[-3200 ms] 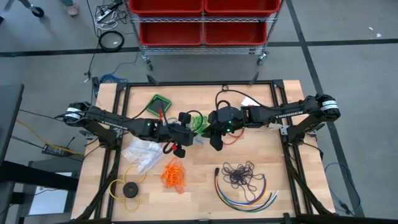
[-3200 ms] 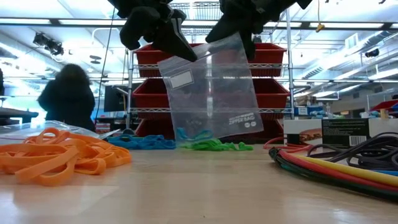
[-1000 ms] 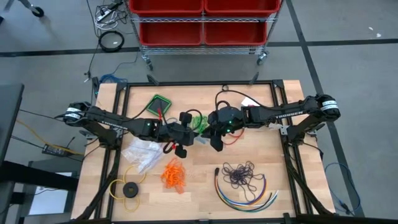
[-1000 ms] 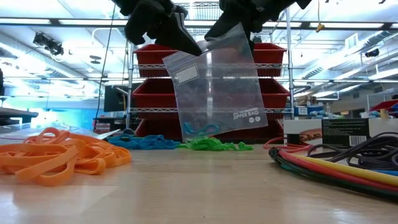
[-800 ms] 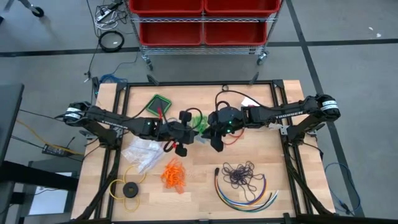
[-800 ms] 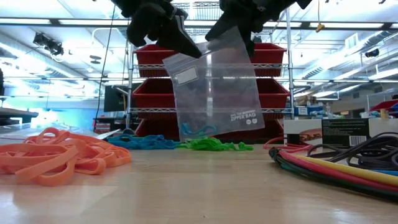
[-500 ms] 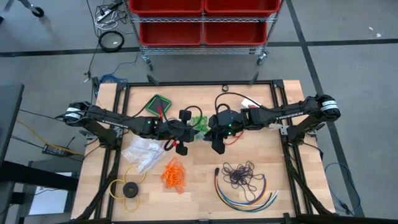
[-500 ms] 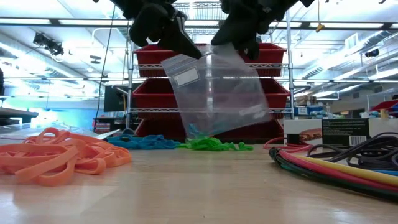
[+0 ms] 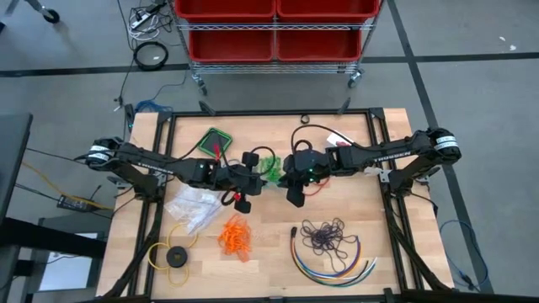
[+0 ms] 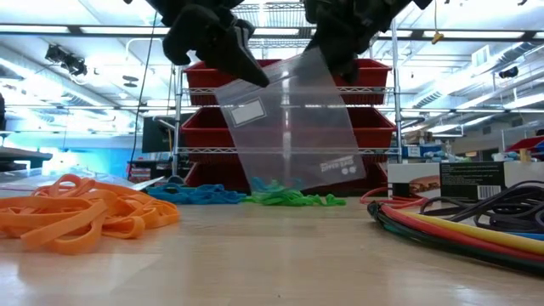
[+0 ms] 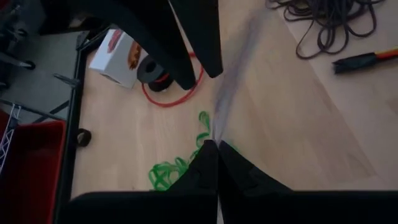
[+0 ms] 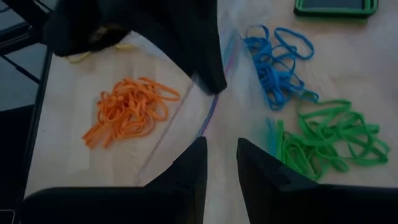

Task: Sort rubber bands
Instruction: Open the transparent zip bag

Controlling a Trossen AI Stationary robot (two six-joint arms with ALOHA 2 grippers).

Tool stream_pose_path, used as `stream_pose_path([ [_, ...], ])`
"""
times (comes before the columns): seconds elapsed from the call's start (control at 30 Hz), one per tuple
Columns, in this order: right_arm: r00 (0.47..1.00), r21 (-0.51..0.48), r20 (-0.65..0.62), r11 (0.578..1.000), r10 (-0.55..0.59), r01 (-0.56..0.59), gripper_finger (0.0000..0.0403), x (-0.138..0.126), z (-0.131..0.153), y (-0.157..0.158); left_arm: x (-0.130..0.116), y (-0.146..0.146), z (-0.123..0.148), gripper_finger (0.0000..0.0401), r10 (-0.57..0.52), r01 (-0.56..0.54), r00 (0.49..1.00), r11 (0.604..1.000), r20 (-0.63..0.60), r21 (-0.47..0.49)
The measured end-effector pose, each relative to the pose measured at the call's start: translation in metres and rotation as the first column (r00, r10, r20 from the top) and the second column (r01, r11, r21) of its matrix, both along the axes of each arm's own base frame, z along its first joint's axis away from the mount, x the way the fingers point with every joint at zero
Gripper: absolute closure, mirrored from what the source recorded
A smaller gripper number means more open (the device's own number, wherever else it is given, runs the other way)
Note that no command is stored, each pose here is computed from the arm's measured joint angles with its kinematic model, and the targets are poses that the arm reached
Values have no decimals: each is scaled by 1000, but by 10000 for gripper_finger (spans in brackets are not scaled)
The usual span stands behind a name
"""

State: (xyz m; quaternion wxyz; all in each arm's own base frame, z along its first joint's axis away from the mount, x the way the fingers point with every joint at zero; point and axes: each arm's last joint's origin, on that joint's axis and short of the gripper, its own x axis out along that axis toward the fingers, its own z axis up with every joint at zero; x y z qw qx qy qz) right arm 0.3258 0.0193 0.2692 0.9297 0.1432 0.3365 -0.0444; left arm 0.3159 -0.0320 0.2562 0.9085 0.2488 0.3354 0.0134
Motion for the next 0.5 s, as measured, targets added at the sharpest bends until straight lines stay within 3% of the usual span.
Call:
stream_pose_path([
  [0.23,999,-83,38,996,22,-19,325,2,9,8,-1,0,-1,401,-10,9,1000,1000,-16,-19],
  [0.5,999,-89,22,995,43,-41,320,2,14,10,1,-1,1,401,-2,3,1000,999,20,-38],
])
